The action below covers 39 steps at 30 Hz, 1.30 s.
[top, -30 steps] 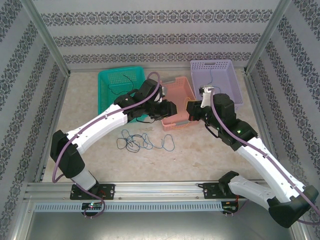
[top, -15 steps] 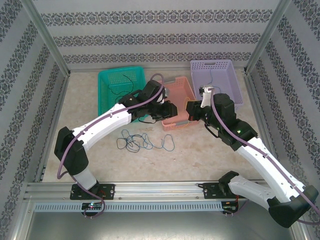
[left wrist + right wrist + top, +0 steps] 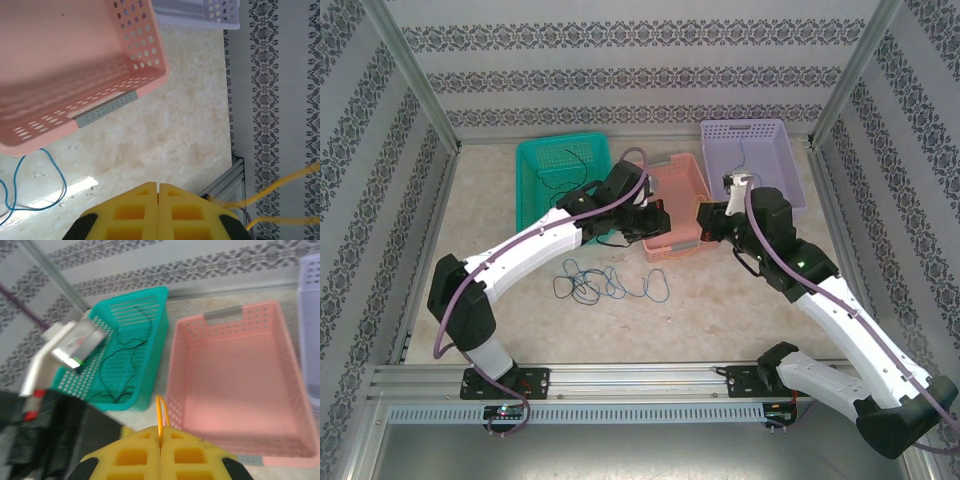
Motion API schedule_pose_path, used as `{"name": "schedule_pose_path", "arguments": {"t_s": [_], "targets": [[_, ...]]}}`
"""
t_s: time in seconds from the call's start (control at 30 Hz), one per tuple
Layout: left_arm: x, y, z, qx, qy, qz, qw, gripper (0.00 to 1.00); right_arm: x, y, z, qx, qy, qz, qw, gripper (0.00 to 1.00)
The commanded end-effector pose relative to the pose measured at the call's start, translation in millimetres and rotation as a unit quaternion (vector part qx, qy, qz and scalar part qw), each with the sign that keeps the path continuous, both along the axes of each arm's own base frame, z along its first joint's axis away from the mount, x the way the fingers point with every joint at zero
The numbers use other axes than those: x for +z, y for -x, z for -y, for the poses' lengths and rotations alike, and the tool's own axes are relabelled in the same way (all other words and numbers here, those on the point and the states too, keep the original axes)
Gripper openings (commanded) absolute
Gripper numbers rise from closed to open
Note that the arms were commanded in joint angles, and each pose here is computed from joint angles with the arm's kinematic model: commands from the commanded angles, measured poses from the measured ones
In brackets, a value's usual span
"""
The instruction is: Untangle the cables
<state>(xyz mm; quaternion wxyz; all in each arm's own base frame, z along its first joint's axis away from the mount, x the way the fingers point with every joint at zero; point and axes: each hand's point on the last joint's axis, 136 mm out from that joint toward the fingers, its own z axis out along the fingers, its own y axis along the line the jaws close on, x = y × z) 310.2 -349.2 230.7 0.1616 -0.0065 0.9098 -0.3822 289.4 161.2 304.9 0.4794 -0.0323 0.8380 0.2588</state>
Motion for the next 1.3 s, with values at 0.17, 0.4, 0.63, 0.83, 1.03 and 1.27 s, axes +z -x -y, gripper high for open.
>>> {"name": "schedule_pose_path", "arguments": {"t_s": [0.17,0.4,0.63,0.83,1.03,1.27], "targets": [[20,30,-32,-0.007,0.016,0.021,1.0,0.0,13,-47,74,-0.13,0.034,0.02,0.991,0.0],[22,63,-26,-0.054,0.095,0.007,0.994,0.0,44,-110,105,-0.216,-0.025,0.059,0.974,0.0],[34,83,-19,-0.082,0.125,0.039,0.988,0.0,51,-169,102,-0.231,-0.088,0.048,0.968,0.0],[50,100,0,-0.117,0.149,0.084,0.978,0.0,44,-192,92,-0.223,-0.132,0.031,0.965,0.0],[48,129,32,-0.197,0.152,0.079,0.965,0.0,52,-205,97,-0.209,-0.198,0.05,0.956,0.0],[53,115,36,-0.174,0.116,0.093,0.974,0.06,79,-206,87,-0.122,-0.264,0.101,0.951,0.0]]}}
